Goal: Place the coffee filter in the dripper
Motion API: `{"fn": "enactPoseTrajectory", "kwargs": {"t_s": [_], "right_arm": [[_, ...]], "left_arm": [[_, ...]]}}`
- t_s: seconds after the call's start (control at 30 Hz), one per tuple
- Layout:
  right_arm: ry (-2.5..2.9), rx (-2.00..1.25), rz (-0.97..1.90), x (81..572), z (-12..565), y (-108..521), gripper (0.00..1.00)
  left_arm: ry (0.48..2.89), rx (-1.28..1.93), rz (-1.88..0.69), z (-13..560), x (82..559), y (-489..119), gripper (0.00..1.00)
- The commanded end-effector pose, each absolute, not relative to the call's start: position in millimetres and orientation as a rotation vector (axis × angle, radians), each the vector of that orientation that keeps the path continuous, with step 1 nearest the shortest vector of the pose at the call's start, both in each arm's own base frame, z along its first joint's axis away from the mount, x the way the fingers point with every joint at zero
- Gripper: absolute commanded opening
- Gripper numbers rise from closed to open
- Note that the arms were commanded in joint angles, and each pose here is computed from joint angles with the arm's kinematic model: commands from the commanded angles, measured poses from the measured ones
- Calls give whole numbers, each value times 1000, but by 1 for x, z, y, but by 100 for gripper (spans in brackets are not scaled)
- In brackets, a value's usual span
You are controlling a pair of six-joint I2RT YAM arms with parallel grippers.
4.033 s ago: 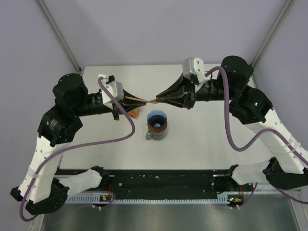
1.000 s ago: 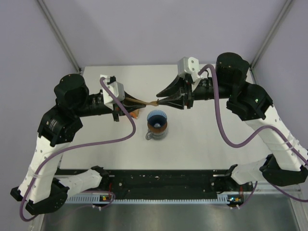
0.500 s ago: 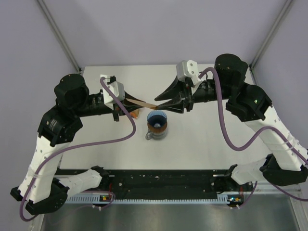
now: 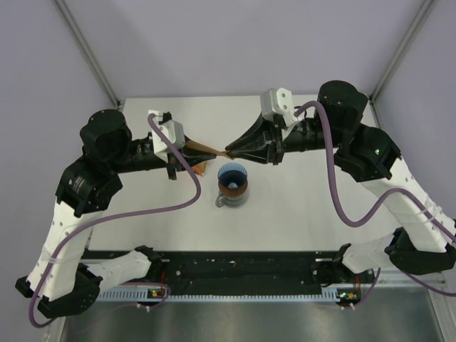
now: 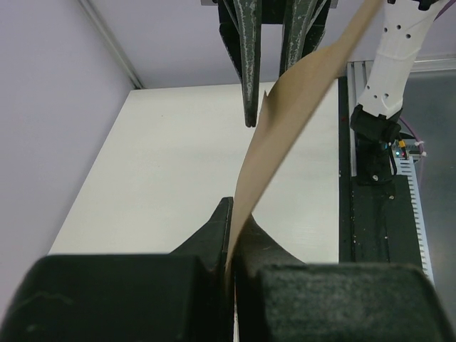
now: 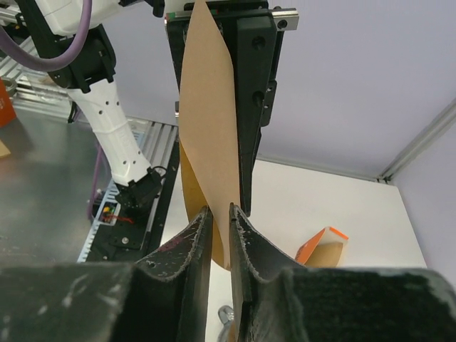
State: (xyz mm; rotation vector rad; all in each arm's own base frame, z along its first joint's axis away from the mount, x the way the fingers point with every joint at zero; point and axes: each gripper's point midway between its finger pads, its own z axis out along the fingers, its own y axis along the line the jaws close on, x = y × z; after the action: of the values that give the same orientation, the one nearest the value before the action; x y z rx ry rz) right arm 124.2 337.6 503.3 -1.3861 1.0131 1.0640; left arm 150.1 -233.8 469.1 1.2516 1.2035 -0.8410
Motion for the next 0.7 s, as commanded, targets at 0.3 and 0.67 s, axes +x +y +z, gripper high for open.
{"fn": "enactPoseTrajectory", "kwargs": {"t_s": [0.3, 0.67], "right_arm": [[1131, -1199, 944, 161, 508, 345, 0], [1461, -328, 483, 289, 496, 278, 0]], "left_arm": [[1227, 1070, -720, 494, 178, -224, 58], [1365, 748, -446, 484, 233, -184, 79]]}}
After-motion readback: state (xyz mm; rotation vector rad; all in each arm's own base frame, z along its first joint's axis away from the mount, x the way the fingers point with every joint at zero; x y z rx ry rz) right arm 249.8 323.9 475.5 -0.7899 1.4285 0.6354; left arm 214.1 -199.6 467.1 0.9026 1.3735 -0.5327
